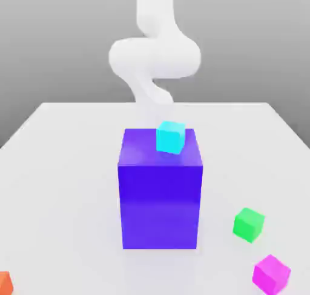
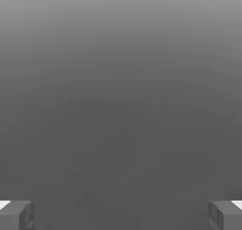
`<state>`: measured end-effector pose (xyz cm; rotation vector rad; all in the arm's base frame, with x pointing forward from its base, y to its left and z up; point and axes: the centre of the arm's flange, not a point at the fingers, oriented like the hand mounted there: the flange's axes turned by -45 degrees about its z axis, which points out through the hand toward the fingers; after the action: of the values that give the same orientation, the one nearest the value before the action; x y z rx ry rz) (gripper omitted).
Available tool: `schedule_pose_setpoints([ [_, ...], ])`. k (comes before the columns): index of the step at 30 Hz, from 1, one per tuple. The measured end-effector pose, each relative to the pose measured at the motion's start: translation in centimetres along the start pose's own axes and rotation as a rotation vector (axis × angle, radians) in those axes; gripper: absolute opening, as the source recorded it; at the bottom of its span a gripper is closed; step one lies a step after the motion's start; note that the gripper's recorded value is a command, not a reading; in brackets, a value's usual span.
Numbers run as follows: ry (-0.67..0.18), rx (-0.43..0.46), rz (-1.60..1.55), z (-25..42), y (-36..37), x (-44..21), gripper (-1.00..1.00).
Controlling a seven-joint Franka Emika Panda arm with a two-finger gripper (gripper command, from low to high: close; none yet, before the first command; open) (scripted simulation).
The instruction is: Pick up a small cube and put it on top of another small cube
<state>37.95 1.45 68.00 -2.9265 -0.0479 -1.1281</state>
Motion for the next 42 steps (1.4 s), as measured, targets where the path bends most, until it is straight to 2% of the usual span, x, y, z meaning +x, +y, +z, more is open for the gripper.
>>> schedule_pose_setpoints([
  [7,-0.180,0.048,-0.124,12.7,-4.8,-1.1,0.00],
  [14,-0.354,0.099,-0.254,24.3,-10.3,-5.7,0.00],
  [28,-0.692,0.208,-0.523,41.7,-20.7,-24.2,0.00],
  [32,-0.713,0.215,-0.539,45.8,-21.2,-28.5,0.00],
  [33,-0.713,0.215,-0.539,46.7,-21.2,-29.4,-1.00],
  [42,-0.714,0.215,-0.539,45.4,-21.3,-28.2,-1.00],
])
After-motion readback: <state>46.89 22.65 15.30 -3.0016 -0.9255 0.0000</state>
